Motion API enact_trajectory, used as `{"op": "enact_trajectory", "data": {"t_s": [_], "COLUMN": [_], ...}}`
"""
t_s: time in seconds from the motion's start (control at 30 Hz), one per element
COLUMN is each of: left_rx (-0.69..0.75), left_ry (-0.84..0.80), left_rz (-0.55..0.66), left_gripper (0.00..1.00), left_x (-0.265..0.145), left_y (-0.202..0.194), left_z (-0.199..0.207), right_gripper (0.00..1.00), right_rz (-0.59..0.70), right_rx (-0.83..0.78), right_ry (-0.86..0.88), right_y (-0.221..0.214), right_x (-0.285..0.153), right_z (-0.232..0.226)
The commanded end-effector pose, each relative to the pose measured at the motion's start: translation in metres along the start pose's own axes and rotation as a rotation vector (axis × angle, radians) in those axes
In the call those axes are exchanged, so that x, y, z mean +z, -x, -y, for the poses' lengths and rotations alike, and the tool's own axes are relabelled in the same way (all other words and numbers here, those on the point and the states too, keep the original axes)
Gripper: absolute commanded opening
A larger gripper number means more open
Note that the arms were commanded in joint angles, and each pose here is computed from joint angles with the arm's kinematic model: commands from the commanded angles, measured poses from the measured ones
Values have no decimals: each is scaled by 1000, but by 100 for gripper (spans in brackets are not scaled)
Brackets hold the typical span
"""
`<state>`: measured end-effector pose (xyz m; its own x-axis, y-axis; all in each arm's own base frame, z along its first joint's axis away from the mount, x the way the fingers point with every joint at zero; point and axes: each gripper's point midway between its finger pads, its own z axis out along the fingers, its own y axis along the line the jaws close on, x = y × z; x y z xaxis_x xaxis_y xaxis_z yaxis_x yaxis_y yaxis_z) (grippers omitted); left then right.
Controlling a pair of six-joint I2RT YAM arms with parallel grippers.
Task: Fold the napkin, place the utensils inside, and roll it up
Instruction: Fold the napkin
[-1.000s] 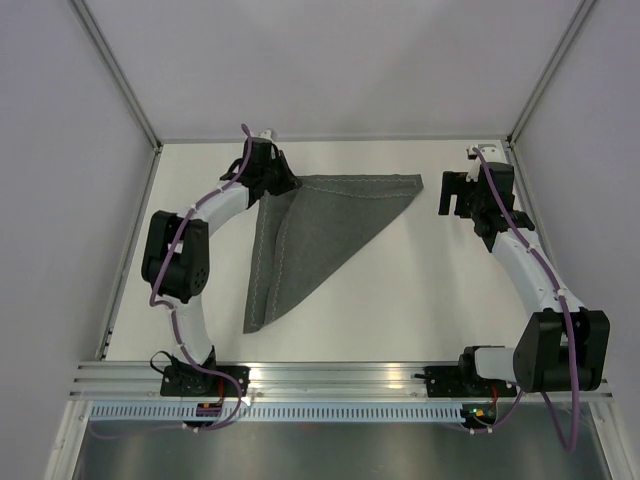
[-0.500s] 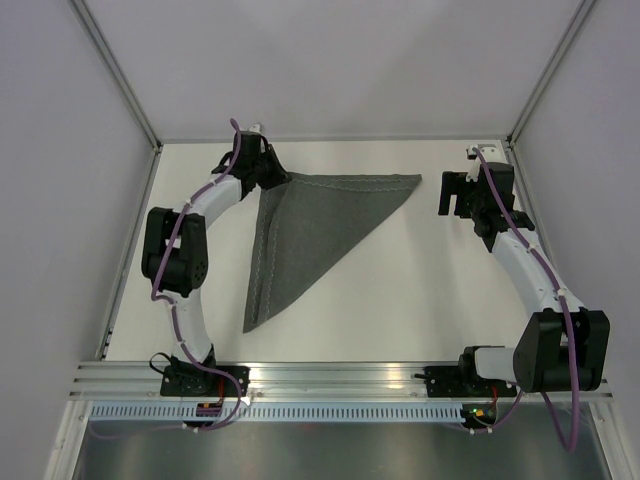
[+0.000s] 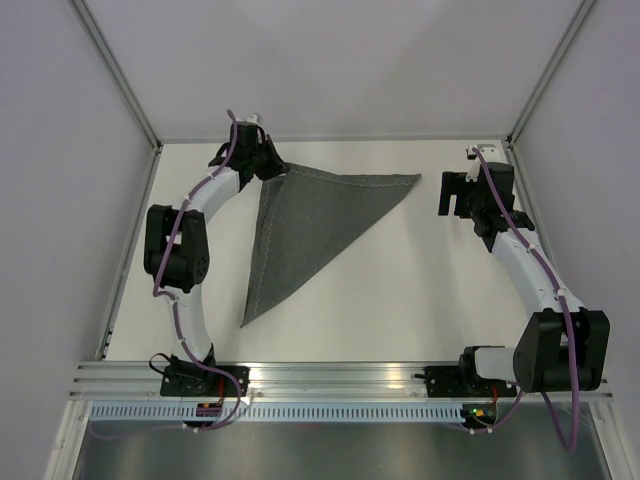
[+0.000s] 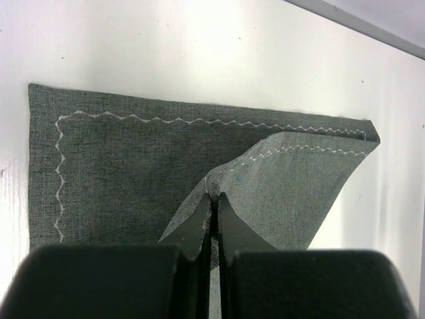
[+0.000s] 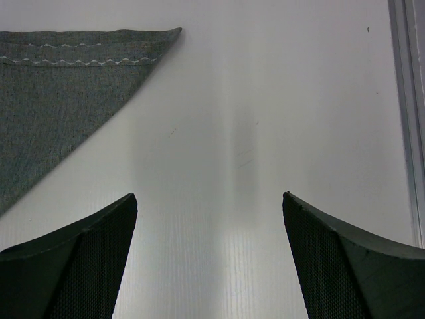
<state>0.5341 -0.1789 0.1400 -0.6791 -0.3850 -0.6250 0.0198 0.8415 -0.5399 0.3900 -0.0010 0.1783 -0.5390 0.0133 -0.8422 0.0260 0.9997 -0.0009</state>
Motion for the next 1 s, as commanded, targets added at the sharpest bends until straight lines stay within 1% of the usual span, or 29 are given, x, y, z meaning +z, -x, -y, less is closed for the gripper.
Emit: {"op": "enact_trajectory", "data": {"t_s": [0.0, 0.3, 0.97], "left_rx": [20, 14, -4], "left_ry": [-15, 3, 15], "left_rz": [-4, -4, 19], "left_gripper": [2, 2, 2], "left_x": [2, 1, -2], "left_y": [10, 9, 23], "left_z": [0, -8, -22], "right_gripper": [95, 95, 95], "right_rz": [24, 24, 10], "right_rx": [-7, -8, -7], "right_ry": [-1, 2, 2], "right_y": [9, 8, 5], "right_x": [-5, -4, 0], "right_z": [1, 0, 1]}}
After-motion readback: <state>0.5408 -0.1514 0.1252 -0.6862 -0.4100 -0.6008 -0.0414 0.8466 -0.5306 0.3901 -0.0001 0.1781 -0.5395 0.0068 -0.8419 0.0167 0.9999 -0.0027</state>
